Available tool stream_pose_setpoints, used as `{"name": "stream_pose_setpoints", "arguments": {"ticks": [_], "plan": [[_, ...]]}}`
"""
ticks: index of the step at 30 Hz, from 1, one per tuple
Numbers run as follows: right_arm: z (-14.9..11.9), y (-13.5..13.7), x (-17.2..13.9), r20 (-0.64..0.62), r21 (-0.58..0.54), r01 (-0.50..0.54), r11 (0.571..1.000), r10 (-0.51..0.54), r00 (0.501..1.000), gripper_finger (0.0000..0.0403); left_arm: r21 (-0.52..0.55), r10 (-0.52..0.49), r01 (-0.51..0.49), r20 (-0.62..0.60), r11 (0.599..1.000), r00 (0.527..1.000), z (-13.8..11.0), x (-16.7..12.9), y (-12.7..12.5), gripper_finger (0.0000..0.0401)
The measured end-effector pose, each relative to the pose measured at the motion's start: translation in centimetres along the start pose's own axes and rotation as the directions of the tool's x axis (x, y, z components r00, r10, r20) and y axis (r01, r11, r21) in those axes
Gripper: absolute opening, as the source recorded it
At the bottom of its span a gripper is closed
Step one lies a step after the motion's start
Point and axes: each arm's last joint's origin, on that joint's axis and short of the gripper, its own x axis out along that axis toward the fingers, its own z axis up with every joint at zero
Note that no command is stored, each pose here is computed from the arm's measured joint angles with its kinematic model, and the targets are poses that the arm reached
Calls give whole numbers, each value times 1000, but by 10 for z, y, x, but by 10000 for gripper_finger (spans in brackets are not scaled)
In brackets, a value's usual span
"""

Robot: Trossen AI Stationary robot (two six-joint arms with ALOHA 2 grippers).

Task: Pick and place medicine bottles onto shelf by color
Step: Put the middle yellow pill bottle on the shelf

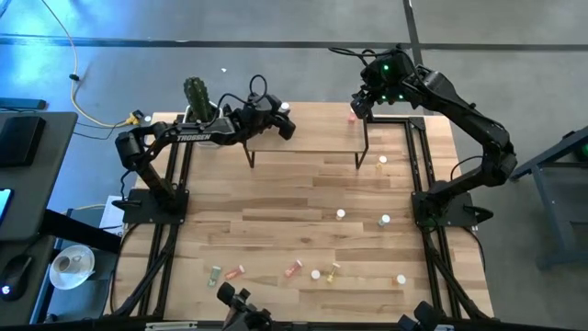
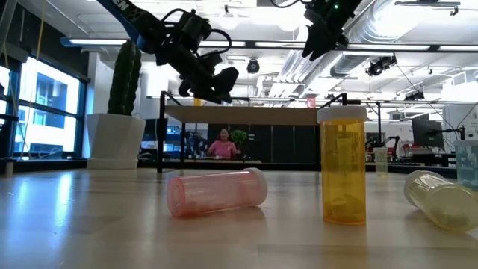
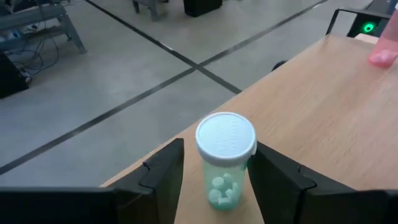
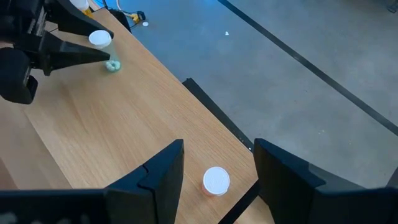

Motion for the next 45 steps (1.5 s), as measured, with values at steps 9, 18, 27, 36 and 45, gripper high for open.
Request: {"name": "stream_pose_setpoints", "arguments": {"ticks": [9, 18, 27, 36, 45], "plan": [[0, 0, 0, 0, 0, 0, 1000, 0, 1000, 186, -18, -27, 28, 53, 999, 998, 6, -1, -1, 162], [0, 0, 0, 0, -3, 0, 1000, 0, 1000, 186, -7, -28, 29, 86, 1000, 996, 13, -6, 0, 162], [-3, 0, 0, -32, -26, -12, 1000, 11, 999, 186, -10, -46, 48, 162, 999, 986, 41, -44, 9, 161], [-15, 23, -3, -156, -98, -202, 974, 185, 970, 186, 157, -139, 132, 35, 979, 990, 44, -92, 9, 161], [-26, 65, -12, -260, -227, -332, 916, 271, 927, 186, 157, -312, 318, -57, 935, 948, 17, -115, -5, 161]]}}
